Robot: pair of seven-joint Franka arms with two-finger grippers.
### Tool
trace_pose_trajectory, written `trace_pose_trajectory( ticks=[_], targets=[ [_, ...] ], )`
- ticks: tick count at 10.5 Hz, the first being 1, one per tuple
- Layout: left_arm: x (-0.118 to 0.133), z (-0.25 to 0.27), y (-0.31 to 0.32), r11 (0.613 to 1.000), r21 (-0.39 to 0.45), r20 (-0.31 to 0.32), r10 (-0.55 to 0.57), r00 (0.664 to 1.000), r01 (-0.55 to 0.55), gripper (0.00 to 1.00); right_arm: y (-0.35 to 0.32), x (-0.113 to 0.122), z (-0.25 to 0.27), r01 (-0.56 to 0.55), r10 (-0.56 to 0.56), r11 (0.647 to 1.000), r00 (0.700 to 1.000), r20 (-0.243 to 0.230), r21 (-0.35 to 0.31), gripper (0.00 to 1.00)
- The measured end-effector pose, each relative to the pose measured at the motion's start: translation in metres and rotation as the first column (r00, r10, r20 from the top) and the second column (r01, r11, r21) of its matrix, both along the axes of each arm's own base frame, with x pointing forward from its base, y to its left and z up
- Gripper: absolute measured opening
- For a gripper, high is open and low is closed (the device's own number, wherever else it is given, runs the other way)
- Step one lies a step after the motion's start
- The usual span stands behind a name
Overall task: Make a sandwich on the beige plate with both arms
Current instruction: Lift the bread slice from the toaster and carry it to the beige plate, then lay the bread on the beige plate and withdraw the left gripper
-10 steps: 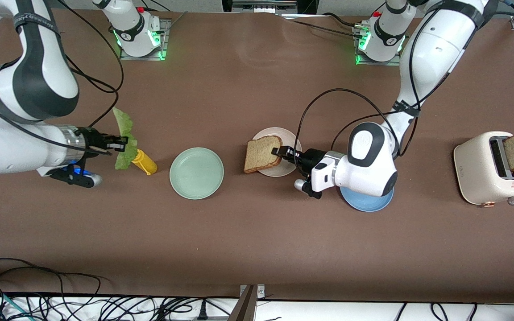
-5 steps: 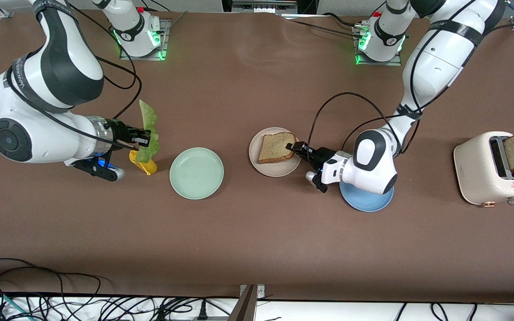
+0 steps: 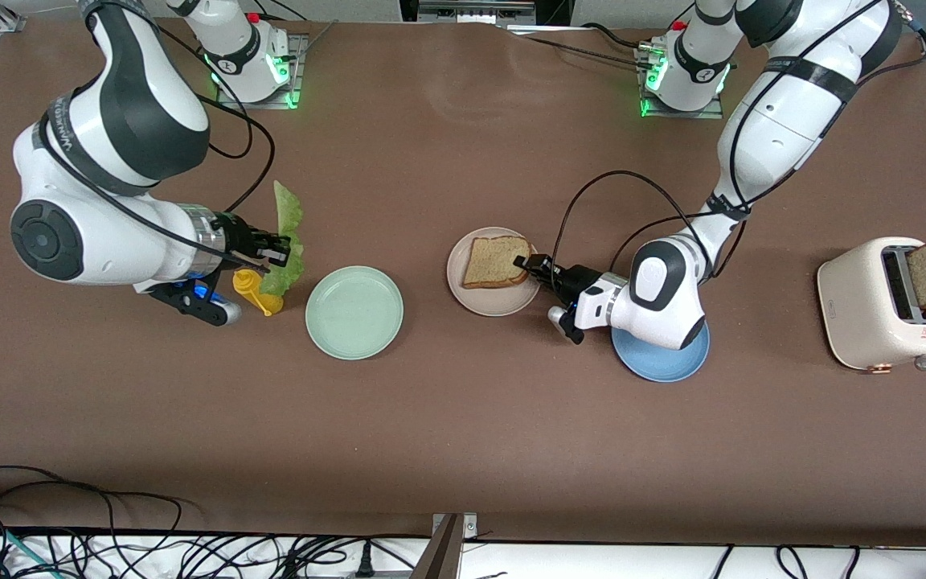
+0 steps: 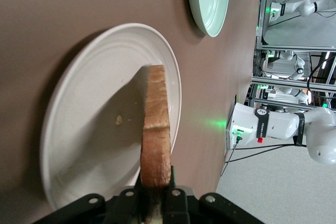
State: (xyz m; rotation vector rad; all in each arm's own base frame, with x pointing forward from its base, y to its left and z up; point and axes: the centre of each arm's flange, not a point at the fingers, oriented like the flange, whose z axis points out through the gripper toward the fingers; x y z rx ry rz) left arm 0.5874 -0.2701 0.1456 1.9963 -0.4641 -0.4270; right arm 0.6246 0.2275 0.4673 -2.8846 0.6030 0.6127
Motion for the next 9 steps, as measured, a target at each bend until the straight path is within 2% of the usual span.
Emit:
trace_pose_trajectory(
  ticks=[2,3,6,9],
  targets=[
    [0.014,0.007,0.018,1.000,0.003,0.022,0.029,0.999,-0.030,0.46,0.012,-0.002,0.001,0.018,-0.018,1.000,1.000,0.011,-0.005,0.07],
    [0.023,0.013,0.030,0.999,0.024,0.056,0.024,0.998,-0.025,0.59,0.019,-0.002,0.002,0.034,-0.034,0.999,0.999,0.021,-0.007,0.07],
    [0.047,0.061,0.066,0.982,0.188,0.176,-0.058,0.983,0.024,0.99,0.050,-0.008,0.005,0.077,-0.076,0.997,0.996,0.050,-0.012,0.07],
    [0.055,0.132,0.080,0.920,0.393,0.227,-0.098,0.969,0.002,1.00,0.080,-0.015,0.007,0.125,-0.123,0.992,0.990,0.073,-0.013,0.07]
  ],
)
